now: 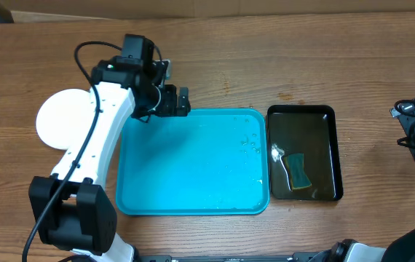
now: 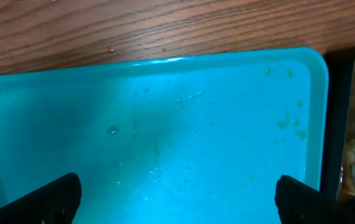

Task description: Clean dirty plates on tray and stack at the side

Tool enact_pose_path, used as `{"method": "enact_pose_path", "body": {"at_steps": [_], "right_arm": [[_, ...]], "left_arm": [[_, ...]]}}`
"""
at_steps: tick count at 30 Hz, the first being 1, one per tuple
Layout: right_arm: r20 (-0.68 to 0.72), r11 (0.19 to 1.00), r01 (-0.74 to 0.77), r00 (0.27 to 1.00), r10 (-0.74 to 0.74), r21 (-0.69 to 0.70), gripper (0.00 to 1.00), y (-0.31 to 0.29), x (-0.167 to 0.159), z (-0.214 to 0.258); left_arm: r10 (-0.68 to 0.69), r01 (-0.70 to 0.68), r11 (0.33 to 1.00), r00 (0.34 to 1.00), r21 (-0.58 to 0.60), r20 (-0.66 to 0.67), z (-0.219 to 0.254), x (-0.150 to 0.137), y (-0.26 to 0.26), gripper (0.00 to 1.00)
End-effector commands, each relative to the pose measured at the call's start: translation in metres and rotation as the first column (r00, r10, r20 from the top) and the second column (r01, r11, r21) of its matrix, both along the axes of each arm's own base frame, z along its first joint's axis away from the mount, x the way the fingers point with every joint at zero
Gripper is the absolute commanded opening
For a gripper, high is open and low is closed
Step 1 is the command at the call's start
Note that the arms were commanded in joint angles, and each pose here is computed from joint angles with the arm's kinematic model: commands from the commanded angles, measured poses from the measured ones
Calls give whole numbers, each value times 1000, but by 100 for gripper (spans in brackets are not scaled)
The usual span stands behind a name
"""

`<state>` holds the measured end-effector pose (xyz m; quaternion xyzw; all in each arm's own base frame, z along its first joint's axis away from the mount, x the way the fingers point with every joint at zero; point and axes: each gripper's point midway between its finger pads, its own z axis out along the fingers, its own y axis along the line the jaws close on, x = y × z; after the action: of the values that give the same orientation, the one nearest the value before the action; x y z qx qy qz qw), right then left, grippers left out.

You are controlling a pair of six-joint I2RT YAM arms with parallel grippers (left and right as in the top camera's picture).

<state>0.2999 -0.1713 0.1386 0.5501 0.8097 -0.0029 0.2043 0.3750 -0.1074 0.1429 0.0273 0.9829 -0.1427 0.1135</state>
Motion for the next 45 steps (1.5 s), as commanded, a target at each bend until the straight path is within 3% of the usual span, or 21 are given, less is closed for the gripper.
{"method": "enact_pose_path", "body": {"at_steps": [1, 19, 27, 34, 40, 45], "right_arm": [[17, 1000, 7, 1000, -7, -7, 100, -3, 3, 5], [15, 1000, -24, 1000, 24, -7, 100, 7, 8, 4], [148, 978, -196, 967, 205, -78, 100, 67, 24, 54], [370, 902, -384, 823, 431, -197, 100, 148, 8, 135], [586, 828, -465, 591, 554, -314, 100, 196, -51, 212], [696, 841, -365, 476, 538, -400, 100, 185, -102, 254]], "left_arm": [[-23, 23, 1000, 999, 14, 47, 12, 3, -1, 100], [-23, 22, 1000, 999, 14, 47, 12, 4, -1, 100], [-22, 22, 1000, 999, 14, 47, 12, 4, -1, 100], [-23, 22, 1000, 999, 14, 47, 12, 4, -1, 100], [-23, 22, 1000, 999, 14, 47, 12, 4, -1, 100], [-22, 22, 1000, 999, 14, 47, 12, 4, -1, 100]]}}
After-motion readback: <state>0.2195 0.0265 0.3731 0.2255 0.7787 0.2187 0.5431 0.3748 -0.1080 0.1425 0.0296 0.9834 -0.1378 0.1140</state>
